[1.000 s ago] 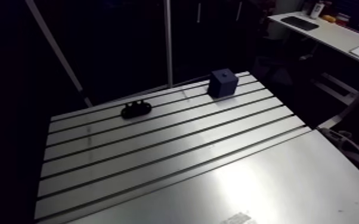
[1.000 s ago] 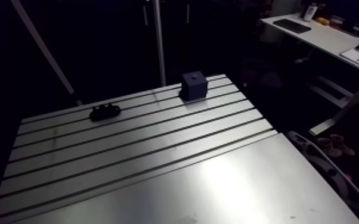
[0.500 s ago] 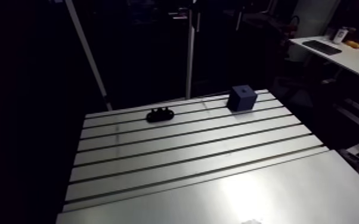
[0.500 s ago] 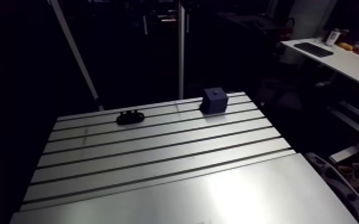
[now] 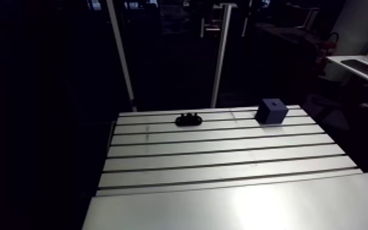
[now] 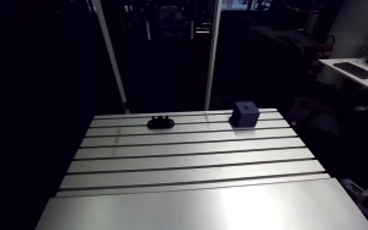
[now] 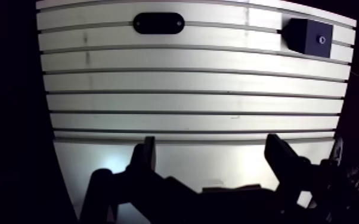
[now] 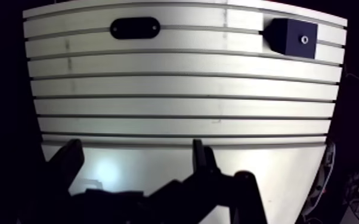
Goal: Pick up the M10 bolt and insert it into the hole until fully seated.
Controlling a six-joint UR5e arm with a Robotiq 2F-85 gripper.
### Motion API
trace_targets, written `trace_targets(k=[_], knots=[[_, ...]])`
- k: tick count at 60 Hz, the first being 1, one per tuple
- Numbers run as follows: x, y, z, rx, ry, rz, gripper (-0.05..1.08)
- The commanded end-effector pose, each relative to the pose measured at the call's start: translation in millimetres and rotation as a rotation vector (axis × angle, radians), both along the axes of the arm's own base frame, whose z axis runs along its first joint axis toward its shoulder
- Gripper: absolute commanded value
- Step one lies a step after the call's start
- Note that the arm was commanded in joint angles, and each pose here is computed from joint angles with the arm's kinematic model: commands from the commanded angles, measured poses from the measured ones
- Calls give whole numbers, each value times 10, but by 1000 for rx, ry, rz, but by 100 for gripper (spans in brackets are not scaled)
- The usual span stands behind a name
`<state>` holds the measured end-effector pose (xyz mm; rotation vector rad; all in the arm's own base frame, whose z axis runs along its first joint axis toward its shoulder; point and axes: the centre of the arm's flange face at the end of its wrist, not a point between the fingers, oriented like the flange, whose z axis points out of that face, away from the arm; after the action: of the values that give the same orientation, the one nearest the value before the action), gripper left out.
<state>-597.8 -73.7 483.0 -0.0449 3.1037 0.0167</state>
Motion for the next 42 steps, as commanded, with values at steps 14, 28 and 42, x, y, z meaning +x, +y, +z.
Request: trace_targets(k=[14,28,42], knots=[[533,-639,108,6,12,29,1],[652,-614,235,12,16,32,1],[590,-545,203,9,8,21,1]])
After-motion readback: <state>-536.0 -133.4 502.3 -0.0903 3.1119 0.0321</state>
